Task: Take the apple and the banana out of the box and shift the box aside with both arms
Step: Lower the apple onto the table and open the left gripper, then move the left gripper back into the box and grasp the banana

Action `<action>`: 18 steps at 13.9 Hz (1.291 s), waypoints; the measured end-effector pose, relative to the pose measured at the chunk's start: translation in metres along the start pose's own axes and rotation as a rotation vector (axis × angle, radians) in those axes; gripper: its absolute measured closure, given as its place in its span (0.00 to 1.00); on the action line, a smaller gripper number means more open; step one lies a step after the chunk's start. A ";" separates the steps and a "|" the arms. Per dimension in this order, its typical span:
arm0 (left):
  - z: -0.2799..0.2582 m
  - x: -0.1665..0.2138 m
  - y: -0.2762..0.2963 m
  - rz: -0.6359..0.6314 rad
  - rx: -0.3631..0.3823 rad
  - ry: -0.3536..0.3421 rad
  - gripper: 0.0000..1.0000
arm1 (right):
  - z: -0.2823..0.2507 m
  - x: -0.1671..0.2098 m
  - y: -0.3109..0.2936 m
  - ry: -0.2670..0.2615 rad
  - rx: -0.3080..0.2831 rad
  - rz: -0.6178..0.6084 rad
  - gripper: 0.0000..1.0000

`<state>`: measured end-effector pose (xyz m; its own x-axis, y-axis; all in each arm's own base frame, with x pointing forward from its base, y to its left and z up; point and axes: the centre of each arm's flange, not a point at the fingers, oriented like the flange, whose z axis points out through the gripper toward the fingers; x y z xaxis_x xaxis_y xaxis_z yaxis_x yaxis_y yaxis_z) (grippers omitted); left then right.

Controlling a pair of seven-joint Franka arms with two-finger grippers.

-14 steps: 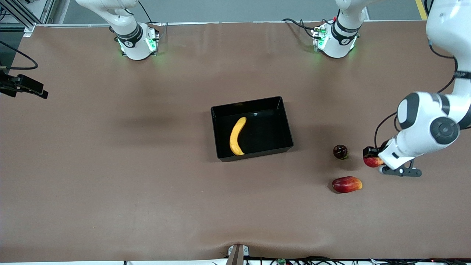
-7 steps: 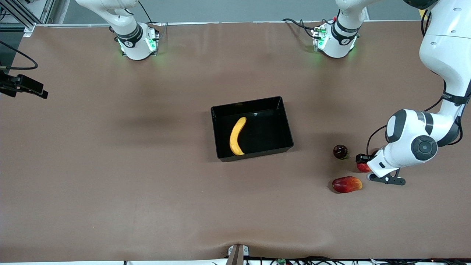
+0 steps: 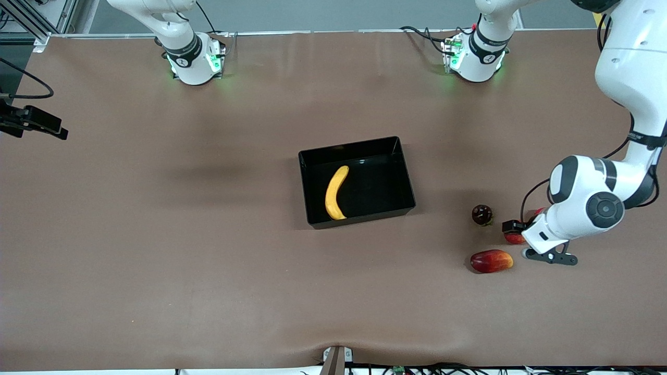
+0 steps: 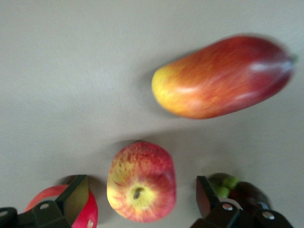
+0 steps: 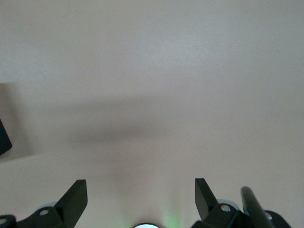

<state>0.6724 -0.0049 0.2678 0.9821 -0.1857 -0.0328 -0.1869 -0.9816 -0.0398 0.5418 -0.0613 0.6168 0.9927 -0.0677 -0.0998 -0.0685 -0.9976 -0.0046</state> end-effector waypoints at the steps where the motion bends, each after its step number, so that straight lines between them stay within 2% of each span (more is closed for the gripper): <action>1: -0.029 0.002 0.013 0.008 0.000 0.011 0.00 | 0.000 0.000 0.000 0.000 0.000 0.000 0.00; 5: -0.134 -0.011 0.123 -0.042 -0.031 0.046 0.00 | 0.000 0.000 0.000 0.000 0.000 0.000 0.00; 8: -0.164 -0.026 0.213 -0.142 -0.070 0.059 0.00 | 0.000 0.001 0.000 0.004 0.000 0.000 0.00; 12: -0.176 -0.044 0.319 -0.283 -0.121 0.053 0.00 | 0.001 0.001 0.000 0.004 0.001 0.000 0.00; 15: -0.166 -0.053 0.401 -0.404 -0.169 0.008 0.00 | 0.001 0.002 0.000 0.003 0.002 0.000 0.00; 18: -0.125 -0.048 0.448 -0.482 -0.145 -0.012 0.00 | 0.001 0.002 0.000 0.003 0.002 0.000 0.00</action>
<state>0.5441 -0.4417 0.3768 0.9553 0.2903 -0.0563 0.2943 -0.9518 0.0863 0.5435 -0.0614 0.6155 0.9930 -0.0681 -0.0970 -0.0690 -0.9976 -0.0067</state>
